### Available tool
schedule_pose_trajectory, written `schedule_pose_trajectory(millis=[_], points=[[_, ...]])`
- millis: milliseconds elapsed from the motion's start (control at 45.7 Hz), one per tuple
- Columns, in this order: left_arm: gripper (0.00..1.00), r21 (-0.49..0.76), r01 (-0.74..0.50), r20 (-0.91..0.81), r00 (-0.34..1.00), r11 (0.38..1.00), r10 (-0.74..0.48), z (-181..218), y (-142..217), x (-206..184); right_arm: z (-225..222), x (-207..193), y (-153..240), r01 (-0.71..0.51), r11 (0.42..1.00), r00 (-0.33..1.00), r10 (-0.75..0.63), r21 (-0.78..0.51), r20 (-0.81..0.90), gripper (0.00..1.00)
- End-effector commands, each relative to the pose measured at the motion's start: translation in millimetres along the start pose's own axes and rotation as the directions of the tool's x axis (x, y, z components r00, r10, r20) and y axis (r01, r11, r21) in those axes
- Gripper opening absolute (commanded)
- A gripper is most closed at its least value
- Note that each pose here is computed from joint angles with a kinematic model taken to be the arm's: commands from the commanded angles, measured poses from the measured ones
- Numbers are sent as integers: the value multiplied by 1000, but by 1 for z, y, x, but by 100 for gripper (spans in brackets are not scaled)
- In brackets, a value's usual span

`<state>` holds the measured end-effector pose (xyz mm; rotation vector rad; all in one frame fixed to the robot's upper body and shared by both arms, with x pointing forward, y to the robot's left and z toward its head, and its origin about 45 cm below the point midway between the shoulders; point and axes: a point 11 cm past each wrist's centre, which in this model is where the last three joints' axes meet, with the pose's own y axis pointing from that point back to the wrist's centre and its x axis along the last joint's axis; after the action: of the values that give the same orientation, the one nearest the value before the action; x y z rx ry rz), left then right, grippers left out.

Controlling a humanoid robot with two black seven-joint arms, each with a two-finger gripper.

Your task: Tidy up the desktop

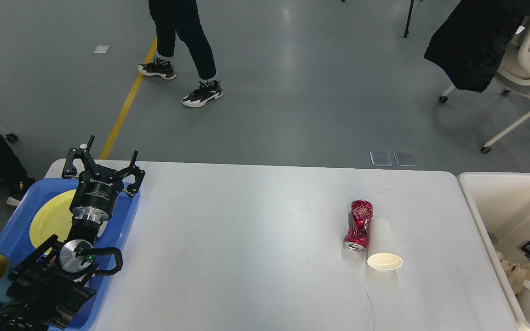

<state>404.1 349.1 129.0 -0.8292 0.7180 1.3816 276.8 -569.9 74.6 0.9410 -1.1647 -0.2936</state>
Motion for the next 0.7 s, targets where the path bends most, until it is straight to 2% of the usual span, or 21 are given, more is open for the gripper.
schedule_pose_trajectory(millis=[0, 175, 263, 350, 460, 547, 679], points=[[96, 0, 1, -1, 1000, 1000, -1, 0, 0, 0, -31, 22, 26, 38, 998, 996, -34, 48, -83, 100], [96, 0, 0, 0, 1000, 1000, 0, 0, 0, 0, -79, 43, 85, 141, 981, 952, -98, 132, -289, 100], [96, 0, 0, 0, 1000, 1000, 0, 0, 0, 0, -98, 50, 119, 222, 967, 909, -160, 125, -385, 100], [96, 0, 1, -1, 1000, 1000, -1, 0, 0, 0, -132, 54, 165, 322, 939, 833, -220, 122, -507, 100], [96, 0, 1, -1, 1000, 1000, -1, 0, 0, 0, -168, 50, 231, 476, 876, 681, -311, 78, -662, 100], [96, 1, 0, 0, 1000, 1000, 0, 0, 0, 0, -181, 47, 277, 541, 839, 600, -328, 68, -730, 100], [96, 1, 2, 0, 1000, 1000, -2, 0, 0, 0, -179, 47, 330, 580, 808, 553, -303, 99, -776, 100]])
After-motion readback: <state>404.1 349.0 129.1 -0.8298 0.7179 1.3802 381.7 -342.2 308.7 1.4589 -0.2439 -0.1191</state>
